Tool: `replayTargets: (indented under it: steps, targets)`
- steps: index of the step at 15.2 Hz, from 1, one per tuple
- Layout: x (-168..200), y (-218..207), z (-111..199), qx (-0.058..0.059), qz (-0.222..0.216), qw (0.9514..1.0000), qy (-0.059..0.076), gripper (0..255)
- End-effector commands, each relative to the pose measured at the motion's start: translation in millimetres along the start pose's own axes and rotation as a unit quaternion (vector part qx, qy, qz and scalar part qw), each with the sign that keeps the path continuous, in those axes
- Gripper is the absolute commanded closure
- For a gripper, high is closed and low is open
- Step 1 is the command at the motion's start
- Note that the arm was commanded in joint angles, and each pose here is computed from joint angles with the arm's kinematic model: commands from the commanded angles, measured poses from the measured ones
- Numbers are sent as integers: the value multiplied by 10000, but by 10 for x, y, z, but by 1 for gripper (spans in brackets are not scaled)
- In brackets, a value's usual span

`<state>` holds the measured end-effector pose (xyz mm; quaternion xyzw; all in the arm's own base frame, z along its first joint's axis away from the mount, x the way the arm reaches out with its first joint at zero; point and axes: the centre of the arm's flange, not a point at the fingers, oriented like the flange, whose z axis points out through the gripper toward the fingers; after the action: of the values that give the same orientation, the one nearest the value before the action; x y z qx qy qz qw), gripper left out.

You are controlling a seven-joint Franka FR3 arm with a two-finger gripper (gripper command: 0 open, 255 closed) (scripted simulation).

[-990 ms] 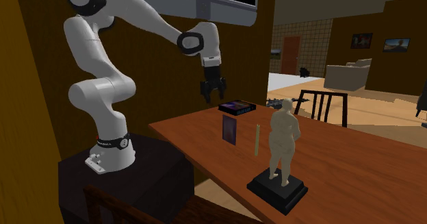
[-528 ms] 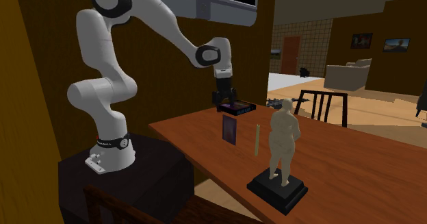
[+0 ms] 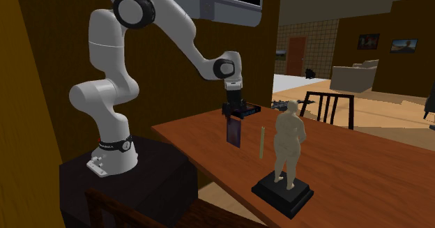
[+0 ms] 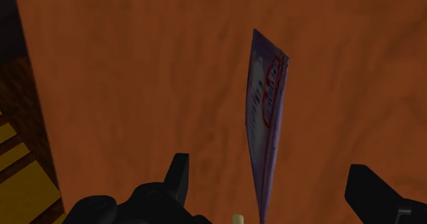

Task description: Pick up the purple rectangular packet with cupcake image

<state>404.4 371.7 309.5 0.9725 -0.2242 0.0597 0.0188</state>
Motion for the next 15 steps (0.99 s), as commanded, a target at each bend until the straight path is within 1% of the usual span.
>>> replayTargets:
  steps: [1, 3, 5, 6, 15]
  targets:
    - [-16, -13, 118, 2, 0, 10000, 3, 0]
    - [-27, -14, 200, 2, 0, 10000, 3, 0]
    - [-27, -14, 200, 2, 0, 10000, 3, 0]
    - [-23, -15, 200, 2, 0, 10000, 3, 255]
    - [-27, -14, 200, 2, 0, 10000, 3, 255]
